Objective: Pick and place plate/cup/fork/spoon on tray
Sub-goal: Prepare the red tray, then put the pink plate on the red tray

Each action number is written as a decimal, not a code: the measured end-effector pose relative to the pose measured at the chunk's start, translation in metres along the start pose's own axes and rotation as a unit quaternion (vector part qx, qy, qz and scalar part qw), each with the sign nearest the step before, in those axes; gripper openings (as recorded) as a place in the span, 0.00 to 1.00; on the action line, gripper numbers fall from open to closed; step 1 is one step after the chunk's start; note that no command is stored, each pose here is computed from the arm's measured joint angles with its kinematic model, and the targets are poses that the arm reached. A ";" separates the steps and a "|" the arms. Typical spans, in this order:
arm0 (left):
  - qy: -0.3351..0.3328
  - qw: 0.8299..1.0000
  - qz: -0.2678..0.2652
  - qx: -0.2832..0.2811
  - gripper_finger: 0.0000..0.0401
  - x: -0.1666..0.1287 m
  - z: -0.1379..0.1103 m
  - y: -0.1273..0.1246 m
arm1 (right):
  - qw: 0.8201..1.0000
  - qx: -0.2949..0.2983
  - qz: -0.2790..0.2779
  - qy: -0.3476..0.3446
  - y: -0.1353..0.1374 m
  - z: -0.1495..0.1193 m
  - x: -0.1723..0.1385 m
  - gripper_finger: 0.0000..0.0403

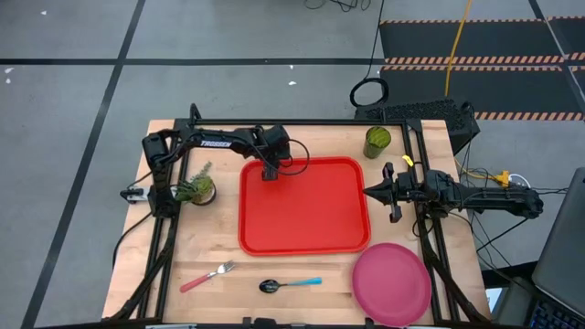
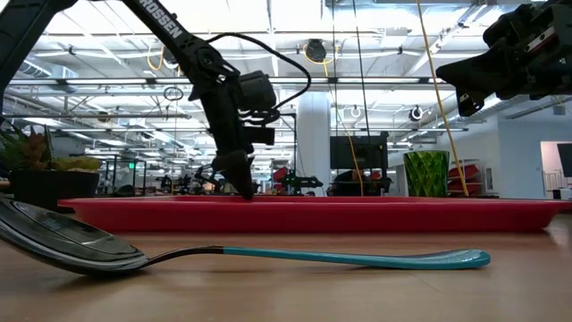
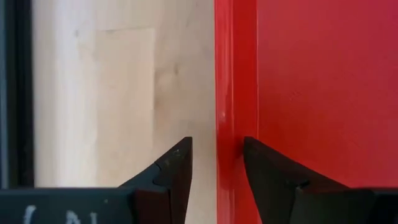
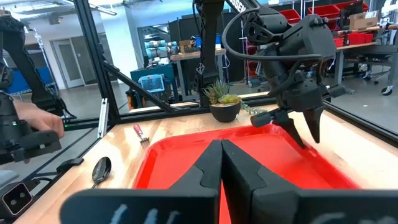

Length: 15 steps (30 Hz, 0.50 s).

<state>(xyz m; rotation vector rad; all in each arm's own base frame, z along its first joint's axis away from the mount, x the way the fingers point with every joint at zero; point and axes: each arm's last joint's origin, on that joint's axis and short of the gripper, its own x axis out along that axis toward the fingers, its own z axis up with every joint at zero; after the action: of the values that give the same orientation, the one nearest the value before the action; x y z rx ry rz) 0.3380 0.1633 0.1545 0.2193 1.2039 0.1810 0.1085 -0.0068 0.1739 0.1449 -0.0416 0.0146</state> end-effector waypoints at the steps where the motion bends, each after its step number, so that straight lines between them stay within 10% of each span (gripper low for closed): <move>1: 0.000 1.000 0.001 -0.001 0.36 0.000 0.000 0.000 | 1.000 0.000 0.000 0.000 0.000 0.000 0.000 0.00; 15: -0.083 0.996 0.015 -0.009 0.36 -0.053 0.024 -0.018 | 1.000 0.000 0.002 0.001 0.000 0.000 0.000 0.00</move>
<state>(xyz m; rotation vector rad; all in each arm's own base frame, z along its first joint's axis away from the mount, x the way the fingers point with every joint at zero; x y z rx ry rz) 0.3419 0.1306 0.2060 0.2323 1.0331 0.1951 0.1086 -0.0067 0.1738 0.1449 -0.0397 0.0183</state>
